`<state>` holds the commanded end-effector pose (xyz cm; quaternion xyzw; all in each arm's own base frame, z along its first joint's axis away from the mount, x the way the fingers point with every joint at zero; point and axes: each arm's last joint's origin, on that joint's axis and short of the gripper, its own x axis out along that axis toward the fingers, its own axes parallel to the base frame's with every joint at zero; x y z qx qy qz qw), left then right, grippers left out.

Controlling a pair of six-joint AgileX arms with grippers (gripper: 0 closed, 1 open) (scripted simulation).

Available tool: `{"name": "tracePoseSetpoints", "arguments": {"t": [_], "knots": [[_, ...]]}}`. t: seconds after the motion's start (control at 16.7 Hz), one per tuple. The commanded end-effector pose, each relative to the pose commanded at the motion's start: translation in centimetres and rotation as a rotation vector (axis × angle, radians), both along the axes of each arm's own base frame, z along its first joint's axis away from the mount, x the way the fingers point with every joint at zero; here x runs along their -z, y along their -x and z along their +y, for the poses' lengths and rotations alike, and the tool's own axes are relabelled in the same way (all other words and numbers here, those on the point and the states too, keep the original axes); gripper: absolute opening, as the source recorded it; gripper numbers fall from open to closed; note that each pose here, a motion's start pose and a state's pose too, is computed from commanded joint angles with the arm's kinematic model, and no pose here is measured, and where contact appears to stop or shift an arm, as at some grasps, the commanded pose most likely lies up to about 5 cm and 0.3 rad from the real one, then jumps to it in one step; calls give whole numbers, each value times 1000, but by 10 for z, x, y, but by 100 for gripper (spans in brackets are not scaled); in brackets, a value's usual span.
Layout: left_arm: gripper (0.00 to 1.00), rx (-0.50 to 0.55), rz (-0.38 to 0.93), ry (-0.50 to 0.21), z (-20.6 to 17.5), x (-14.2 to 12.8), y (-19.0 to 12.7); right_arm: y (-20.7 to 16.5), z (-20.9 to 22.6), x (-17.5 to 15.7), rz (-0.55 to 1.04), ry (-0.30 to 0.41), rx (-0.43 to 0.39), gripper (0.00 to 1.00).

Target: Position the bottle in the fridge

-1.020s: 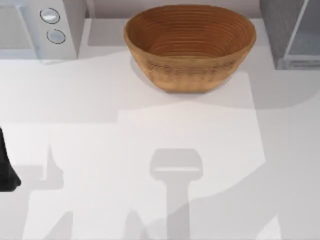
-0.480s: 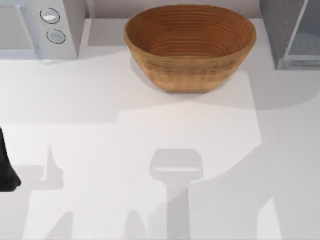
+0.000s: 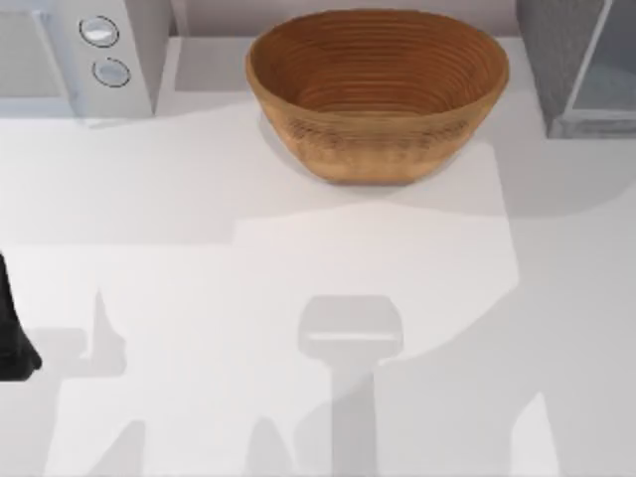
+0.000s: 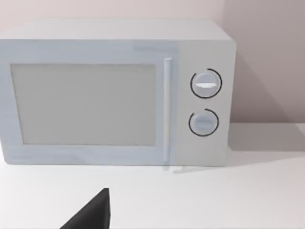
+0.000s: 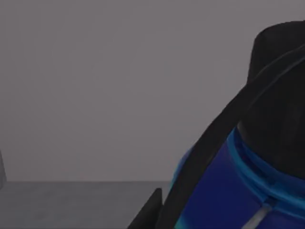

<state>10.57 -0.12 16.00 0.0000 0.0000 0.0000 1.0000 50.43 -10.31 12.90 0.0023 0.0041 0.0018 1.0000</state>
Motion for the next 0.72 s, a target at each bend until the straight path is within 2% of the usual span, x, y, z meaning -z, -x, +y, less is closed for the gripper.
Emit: {"name": "tracePoseSetpoints", "arguments": {"t": [0.36,0.72], "knots": [[100,0,0,0,0,0,0,0,0,0,0,0,0,98],[100,0,0,0,0,0,0,0,0,0,0,0,0,100]]}}
